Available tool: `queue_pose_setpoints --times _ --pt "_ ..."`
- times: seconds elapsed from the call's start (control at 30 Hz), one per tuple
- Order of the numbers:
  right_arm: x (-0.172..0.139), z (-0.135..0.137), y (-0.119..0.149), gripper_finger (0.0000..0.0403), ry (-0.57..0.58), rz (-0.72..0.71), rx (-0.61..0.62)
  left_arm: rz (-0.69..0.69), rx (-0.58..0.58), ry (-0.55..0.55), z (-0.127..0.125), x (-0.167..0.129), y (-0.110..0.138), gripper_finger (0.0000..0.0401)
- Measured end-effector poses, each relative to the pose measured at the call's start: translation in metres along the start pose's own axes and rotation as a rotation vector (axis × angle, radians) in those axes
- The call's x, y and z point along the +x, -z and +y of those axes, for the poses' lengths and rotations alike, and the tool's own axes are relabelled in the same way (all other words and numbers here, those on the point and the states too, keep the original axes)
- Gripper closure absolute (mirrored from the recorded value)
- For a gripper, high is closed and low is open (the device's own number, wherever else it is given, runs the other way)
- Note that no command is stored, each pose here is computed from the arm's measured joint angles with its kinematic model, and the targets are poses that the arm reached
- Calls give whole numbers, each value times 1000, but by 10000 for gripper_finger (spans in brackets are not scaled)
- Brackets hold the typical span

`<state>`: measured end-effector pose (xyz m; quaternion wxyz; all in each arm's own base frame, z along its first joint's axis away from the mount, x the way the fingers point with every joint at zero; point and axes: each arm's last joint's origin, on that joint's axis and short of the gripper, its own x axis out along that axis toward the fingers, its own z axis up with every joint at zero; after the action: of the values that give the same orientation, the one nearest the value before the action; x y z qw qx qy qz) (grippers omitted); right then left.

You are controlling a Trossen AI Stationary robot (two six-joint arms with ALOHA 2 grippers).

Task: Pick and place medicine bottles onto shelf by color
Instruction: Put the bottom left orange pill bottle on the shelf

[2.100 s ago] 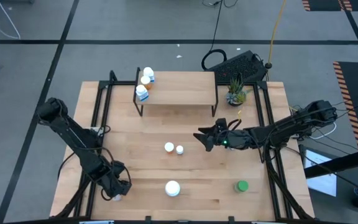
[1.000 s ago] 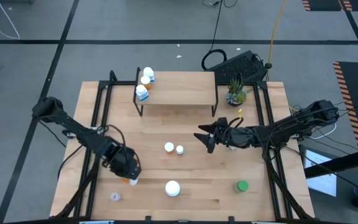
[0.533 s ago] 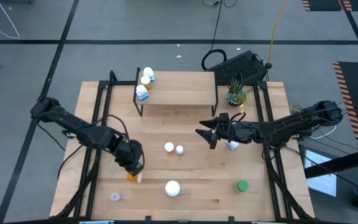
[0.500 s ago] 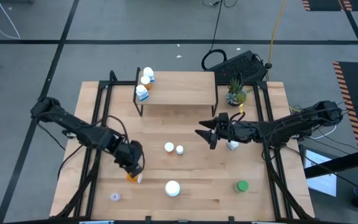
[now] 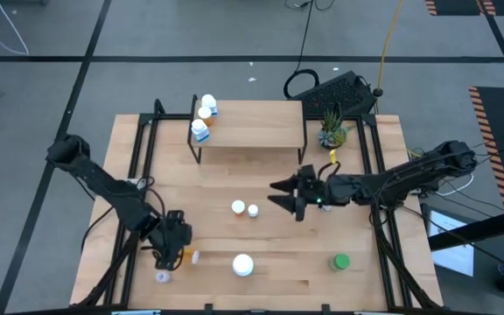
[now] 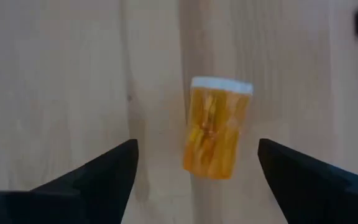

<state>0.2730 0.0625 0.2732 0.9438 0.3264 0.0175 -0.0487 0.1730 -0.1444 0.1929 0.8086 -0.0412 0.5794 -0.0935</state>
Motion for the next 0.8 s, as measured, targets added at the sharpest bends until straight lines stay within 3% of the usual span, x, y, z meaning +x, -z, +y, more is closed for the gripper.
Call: queue_pose_setpoints --times 0.13,0.4,0.8 --pt "27 21 4 124 19 20 -99 -11 108 6 -3 16 13 71" --pt "74 40 12 124 30 17 -165 -104 154 41 -7 33 23 110" --pt "99 61 2 124 62 62 -202 -44 125 -56 0 61 35 176"
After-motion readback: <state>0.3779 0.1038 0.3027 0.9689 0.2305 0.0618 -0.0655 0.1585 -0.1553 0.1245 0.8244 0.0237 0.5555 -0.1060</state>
